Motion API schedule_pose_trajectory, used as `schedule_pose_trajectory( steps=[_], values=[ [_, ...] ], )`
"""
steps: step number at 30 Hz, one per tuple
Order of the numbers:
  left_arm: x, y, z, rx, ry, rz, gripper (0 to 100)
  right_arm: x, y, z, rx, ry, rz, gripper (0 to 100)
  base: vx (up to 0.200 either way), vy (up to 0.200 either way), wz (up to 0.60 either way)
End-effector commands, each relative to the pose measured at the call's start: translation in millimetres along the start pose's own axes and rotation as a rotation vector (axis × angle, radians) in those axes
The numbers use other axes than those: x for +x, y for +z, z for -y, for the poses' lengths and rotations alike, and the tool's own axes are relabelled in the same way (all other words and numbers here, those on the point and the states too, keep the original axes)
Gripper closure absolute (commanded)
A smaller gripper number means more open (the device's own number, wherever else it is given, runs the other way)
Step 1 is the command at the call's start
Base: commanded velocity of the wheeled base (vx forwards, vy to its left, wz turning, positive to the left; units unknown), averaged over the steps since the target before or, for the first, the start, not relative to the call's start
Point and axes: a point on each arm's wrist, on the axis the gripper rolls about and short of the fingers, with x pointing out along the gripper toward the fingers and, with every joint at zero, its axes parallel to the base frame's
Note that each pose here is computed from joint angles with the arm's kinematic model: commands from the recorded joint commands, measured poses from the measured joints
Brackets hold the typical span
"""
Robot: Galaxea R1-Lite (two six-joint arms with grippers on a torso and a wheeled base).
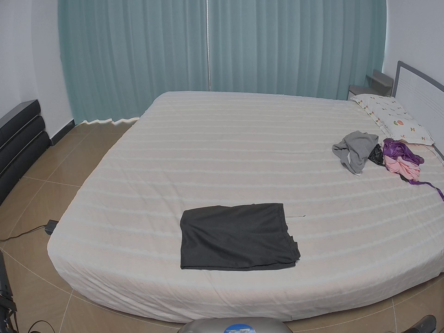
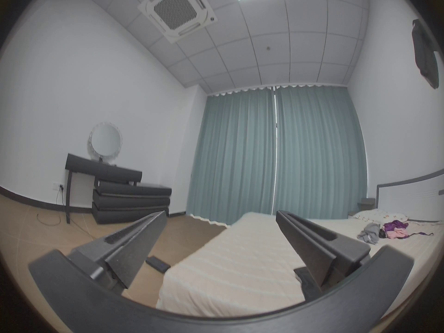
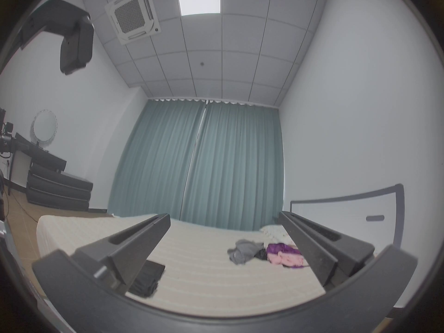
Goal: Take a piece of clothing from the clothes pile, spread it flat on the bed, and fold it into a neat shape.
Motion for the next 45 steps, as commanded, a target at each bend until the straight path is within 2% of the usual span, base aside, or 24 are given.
schedule_pose_trajectory(
  steps=[1, 3, 8, 11, 16, 23, 25, 28, 30, 32, 34, 36, 37, 38, 39, 42, 45],
  values=[
    [-1, -29, -1, -0.048, -0.037, -0.199, 0, -5, -38, -6, 0.009, 0.019, -0.273, 0, 0.0, 0.0, 0.0],
    [-2, -33, -1, -0.069, -0.045, -0.238, 0, -7, -44, -6, 0.022, 0.014, -0.339, 0, 0.0, 0.0, 0.0],
    [-2, -34, 0, -0.068, -0.081, -0.25, 0, -7, -45, -6, 0.035, 0.018, -0.34, 0, 0.0, 0.0, 0.0],
    [-3, -35, 2, -0.025, -0.198, -0.274, 0, -7, -45, -6, 0.067, 0.012, -0.341, 0, 0.0, 0.0, 0.0],
    [-4, -37, 4, 0.026, -0.273, -0.29, 0, -7, -45, -6, 0.08, 0.015, -0.346, 0, 0.0, 0.0, 0.0],
    [-4, -38, 4, 0.034, -0.279, -0.299, 0, -8, -45, -8, 0.111, 0.069, -0.371, 0, 0.0, 0.0, 0.0],
    [-4, -38, 4, 0.041, -0.285, -0.3, 0, -8, -45, -9, 0.081, 0.108, -0.367, 0, 0.0, 0.0, 0.0],
    [-4, -39, 4, 0.045, -0.299, -0.308, 0, -8, -45, -10, -0.021, 0.196, -0.339, 0, 0.0, 0.0, 0.0],
    [-5, -39, 4, 0.044, -0.304, -0.315, 0, -8, -44, -11, -0.035, 0.224, -0.329, 0, 0.0, 0.0, 0.0],
    [-5, -39, 4, 0.044, -0.306, -0.315, 0, -8, -44, -11, -0.016, 0.222, -0.332, 0, 0.0, 0.0, 0.0],
    [-5, -39, 4, 0.044, -0.306, -0.315, 0, -8, -44, -10, 0.114, 0.167, -0.365, 0, 0.0, 0.0, 0.0],
    [-5, -39, 4, 0.044, -0.306, -0.316, 0, -9, -45, -9, 0.182, 0.089, -0.382, 0, 0.0, 0.0, 0.0],
    [-5, -39, 4, 0.044, -0.306, -0.316, 0, -8, -45, -8, 0.184, 0.076, -0.38, 0, 0.0, 0.0, 0.0],
    [-5, -39, 4, 0.044, -0.306, -0.316, 0, -8, -45, -7, 0.185, 0.009, -0.37, 0, 0.0, 0.0, 0.0],
    [-5, -39, 4, 0.044, -0.306, -0.316, 0, -8, -45, -7, 0.185, -0.002, -0.36, 0, 0.0, 0.0, 0.0],
    [-5, -40, 4, 0.049, -0.306, -0.317, 0, -7, -44, -6, 0.153, -0.01, -0.339, 0, 0.0, 0.0, 0.0],
    [-5, -40, 4, 0.056, -0.307, -0.321, 0, -6, -43, -7, 0.106, 0.022, -0.32, 0, 0.0, 0.0, 0.0]
  ],
)
